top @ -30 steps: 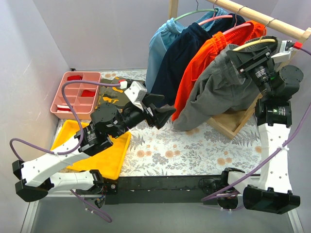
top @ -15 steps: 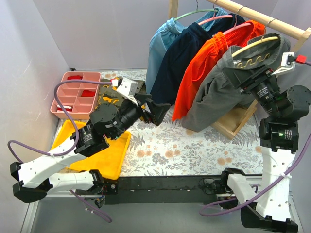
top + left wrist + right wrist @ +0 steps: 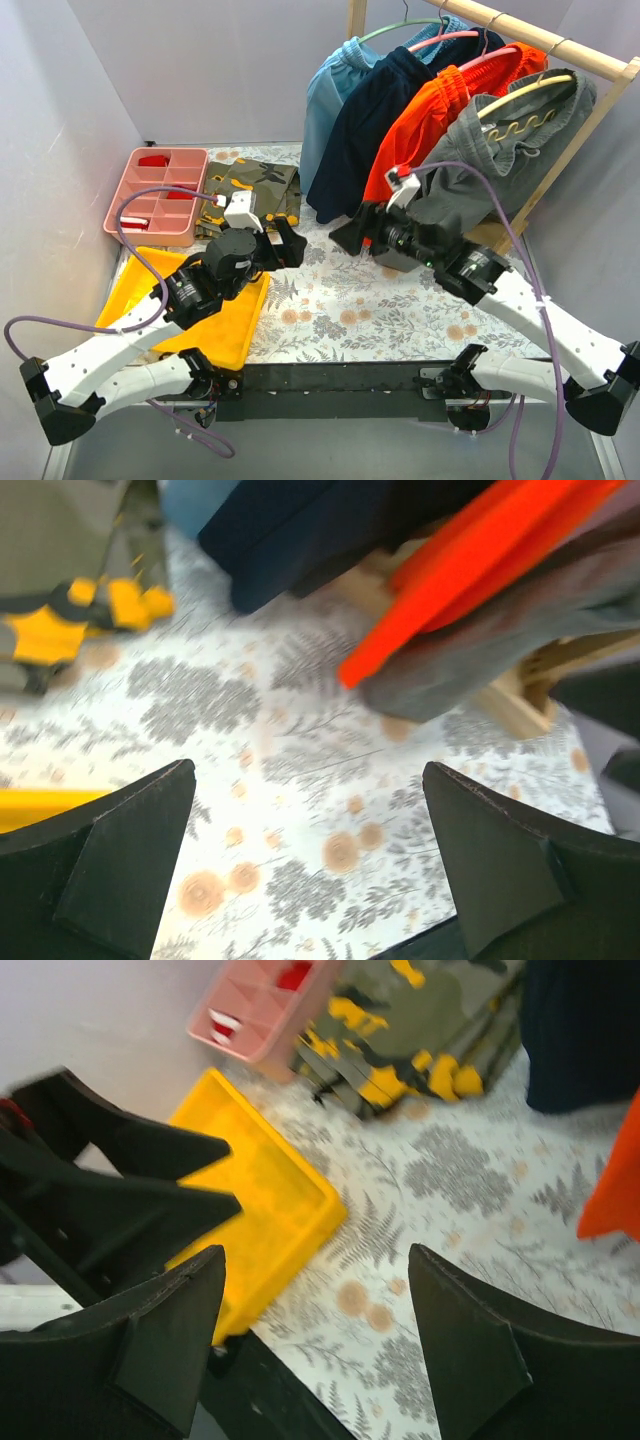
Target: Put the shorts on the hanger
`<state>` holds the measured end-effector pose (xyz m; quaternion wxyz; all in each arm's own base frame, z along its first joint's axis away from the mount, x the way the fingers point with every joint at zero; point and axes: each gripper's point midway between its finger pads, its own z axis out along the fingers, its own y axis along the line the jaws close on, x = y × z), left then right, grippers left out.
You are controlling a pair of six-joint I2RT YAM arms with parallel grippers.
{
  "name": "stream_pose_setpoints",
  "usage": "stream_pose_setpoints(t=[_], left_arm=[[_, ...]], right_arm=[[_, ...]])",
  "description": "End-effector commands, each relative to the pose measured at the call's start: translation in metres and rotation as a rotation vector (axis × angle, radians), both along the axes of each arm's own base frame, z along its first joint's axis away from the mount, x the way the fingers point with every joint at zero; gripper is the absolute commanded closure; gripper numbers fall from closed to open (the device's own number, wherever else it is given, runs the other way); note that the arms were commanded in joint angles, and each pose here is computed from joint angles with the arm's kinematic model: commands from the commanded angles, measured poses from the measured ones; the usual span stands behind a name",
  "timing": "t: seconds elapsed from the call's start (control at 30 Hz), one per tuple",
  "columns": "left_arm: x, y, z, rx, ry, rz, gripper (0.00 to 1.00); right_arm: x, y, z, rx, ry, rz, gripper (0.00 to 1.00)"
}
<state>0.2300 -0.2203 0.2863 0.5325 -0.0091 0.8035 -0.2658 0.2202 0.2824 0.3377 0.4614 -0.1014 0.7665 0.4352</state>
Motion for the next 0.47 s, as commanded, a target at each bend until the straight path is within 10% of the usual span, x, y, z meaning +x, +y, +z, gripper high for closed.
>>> stream_pose_setpoints(t=[0.0,0.43], left_arm=[[-0.005,0.011,-0.055,0.002,0.160,0.014,0.02],[0.001,0.027,-0.075,-0.088,0.176,0.156,0.02]], right_arm=[[0.004,-0.003,-0.018,-0.029,-0.106,-0.113,0.19],[-0.010,-0.026,-0.113,-0.212,-0.131,-0.124,0.04]])
